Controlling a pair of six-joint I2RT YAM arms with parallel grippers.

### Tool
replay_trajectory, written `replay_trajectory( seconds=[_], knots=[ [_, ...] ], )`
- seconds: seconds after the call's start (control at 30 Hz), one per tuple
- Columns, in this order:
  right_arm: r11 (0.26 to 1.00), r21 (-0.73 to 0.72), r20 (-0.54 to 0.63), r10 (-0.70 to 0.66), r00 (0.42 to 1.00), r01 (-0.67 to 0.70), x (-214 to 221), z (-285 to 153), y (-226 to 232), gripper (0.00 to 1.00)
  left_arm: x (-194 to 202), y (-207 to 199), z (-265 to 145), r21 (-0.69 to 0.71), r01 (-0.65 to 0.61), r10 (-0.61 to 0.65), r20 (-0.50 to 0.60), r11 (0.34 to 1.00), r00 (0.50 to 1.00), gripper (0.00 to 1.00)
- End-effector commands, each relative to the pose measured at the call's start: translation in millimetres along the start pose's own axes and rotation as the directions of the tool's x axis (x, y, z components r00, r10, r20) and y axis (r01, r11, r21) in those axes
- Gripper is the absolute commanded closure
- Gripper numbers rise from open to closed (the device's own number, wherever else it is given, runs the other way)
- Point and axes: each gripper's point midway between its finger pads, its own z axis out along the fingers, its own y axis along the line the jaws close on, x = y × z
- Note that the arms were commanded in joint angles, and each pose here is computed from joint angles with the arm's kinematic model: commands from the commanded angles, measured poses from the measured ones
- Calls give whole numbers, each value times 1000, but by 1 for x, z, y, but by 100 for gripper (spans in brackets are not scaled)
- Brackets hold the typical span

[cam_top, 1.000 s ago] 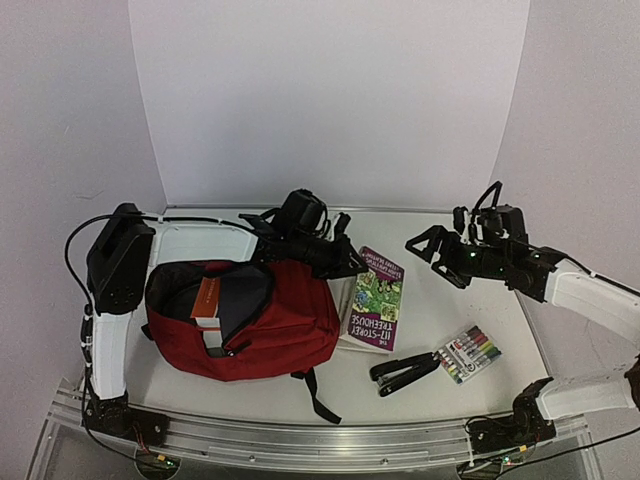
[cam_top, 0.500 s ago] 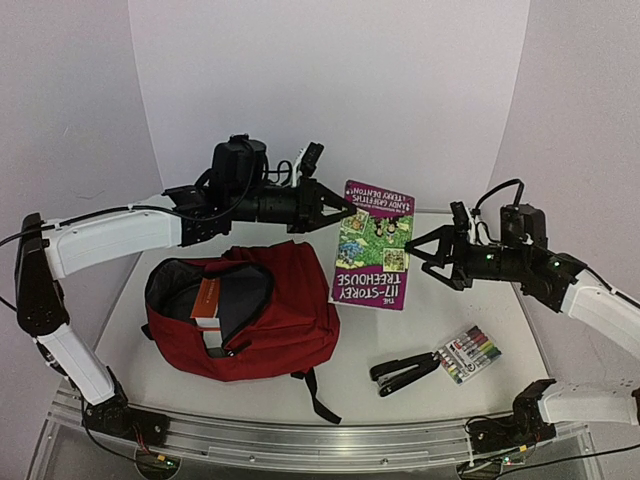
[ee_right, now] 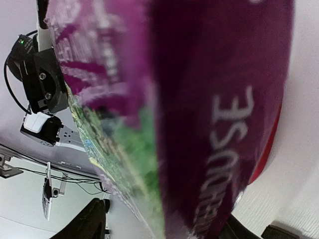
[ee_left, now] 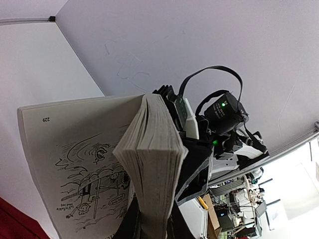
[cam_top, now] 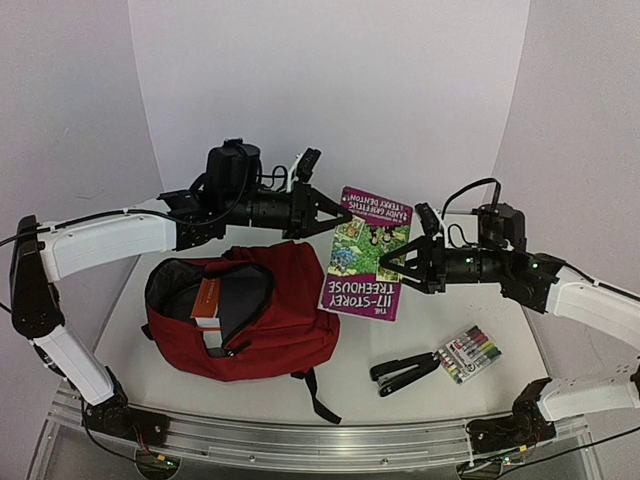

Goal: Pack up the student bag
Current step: Pick up the book from the center of the board.

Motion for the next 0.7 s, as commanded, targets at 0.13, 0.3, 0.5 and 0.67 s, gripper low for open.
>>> replay_trajectory(
  seconds=[0.13,0.3,0.5,0.67],
  knots=[
    [964,-225,167,-104,980,140,-32,-9,72,68,-22,-63,-27,164,-109,92,106,980,990,100],
    [953,-267,201,-92,975,145,-35,-19,85,99,-12,-31,-32,9,-35,34,99,999,995,66],
    [938,-304,204,-110,973,169,-35,-26,100,100,6,-7,-33,-75,-4,7,42,997,999,22],
    [918,-346,205,-129,970,195,-34,-32,114,100,22,-15,-20,34,11,-9,-59,999,998,11]
  ],
)
